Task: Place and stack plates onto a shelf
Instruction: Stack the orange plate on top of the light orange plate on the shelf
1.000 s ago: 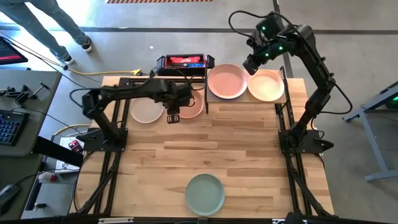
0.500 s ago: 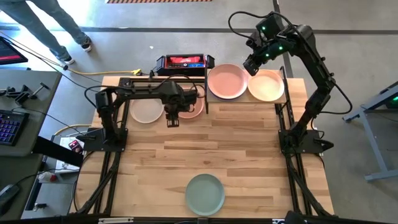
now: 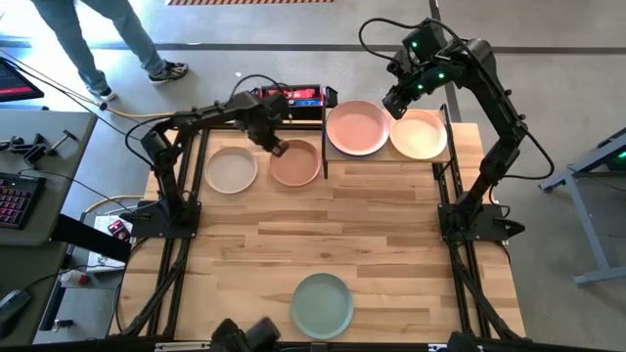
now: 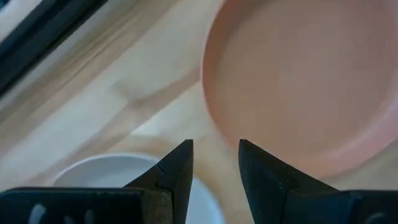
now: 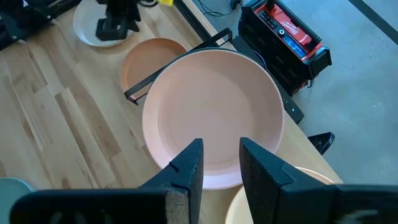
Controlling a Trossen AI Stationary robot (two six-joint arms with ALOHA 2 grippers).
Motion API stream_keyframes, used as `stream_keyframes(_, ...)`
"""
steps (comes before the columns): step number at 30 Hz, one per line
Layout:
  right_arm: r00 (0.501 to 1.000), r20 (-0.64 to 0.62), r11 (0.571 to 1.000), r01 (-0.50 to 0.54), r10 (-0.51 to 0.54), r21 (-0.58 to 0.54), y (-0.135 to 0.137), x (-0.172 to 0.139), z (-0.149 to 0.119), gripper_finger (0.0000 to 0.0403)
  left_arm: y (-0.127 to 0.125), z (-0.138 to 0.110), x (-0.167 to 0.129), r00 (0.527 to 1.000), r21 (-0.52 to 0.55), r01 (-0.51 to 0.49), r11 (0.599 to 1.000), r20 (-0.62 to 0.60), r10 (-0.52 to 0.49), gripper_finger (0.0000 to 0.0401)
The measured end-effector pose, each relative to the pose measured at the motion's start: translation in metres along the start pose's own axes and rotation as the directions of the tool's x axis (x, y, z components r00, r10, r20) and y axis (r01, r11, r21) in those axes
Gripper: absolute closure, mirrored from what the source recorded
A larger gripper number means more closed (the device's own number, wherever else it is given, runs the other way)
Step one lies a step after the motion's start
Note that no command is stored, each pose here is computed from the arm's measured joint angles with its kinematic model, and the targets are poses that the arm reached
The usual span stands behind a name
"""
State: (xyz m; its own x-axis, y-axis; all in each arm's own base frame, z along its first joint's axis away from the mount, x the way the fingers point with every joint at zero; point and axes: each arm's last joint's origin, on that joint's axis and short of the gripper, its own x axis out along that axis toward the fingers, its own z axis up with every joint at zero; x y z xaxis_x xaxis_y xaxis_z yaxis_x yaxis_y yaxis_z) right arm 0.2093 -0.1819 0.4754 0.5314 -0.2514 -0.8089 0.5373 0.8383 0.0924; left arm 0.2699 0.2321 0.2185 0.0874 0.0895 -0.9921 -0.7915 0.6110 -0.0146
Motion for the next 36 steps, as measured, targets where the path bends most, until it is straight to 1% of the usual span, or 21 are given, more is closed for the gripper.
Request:
stream_keyframes(3, 1.0, 0.0, 1.0, 0.0, 0.0, 0.0, 0.0, 0.0, 0.0, 0.032, 0.009, 0.006, 0.0, 0.999, -0.081, 0.02, 0.996, 0.039, -0.017, 0.0286)
stream_keyframes(5, 1.0, 0.0, 1.0, 0.0, 0.0, -0.008, 0.0, 0.0, 0.0, 0.032, 0.012, 0.01, 0.0, 0.996, -0.104, 0.056, 0.993, 0.07, -0.049, 0.0286)
stream_keyframes(7, 1.0, 0.0, 1.0, 0.0, 0.0, -0.009, 0.0, 0.0, 0.0, 0.032, 0.012, 0.013, 0.0, 0.993, -0.111, 0.078, 0.991, 0.1, -0.067, 0.0286)
stream_keyframes(12, 1.0, 0.0, 1.0, 0.0, 0.0, -0.008, 0.0, 0.0, 0.0, 0.032, 0.008, 0.019, 0.005, 0.988, -0.093, 0.085, 0.992, 0.134, -0.072, 0.0286)
stream_keyframes(18, 1.0, 0.0, 1.0, -0.001, 0.001, 0.003, 0.0, 0.0, 0.0, 0.032, 0.008, 0.023, 0.035, 0.997, -0.089, 0.061, 0.994, 0.055, -0.056, 0.0286)
stream_keyframes(22, 1.0, 0.0, 1.0, -0.001, 0.001, 0.011, 0.0, 0.0, 0.0, 0.032, 0.008, 0.025, 0.049, 0.999, -0.092, 0.038, 0.995, 0.026, -0.036, 0.0286)
stream_keyframes(29, 1.0, 0.0, 1.0, -0.001, 0.001, 0.011, 0.0, 0.0, 0.0, 0.032, 0.007, 0.027, 0.065, 1.0, -0.092, 0.022, 0.996, 0.002, -0.022, 0.0286)
stream_keyframes(36, 1.0, 0.0, 1.0, -0.002, 0.002, 0.011, 0.0, 0.0, 0.0, 0.032, 0.006, 0.028, 0.079, 0.999, -0.091, 0.043, 0.995, -0.027, -0.046, 0.0286)
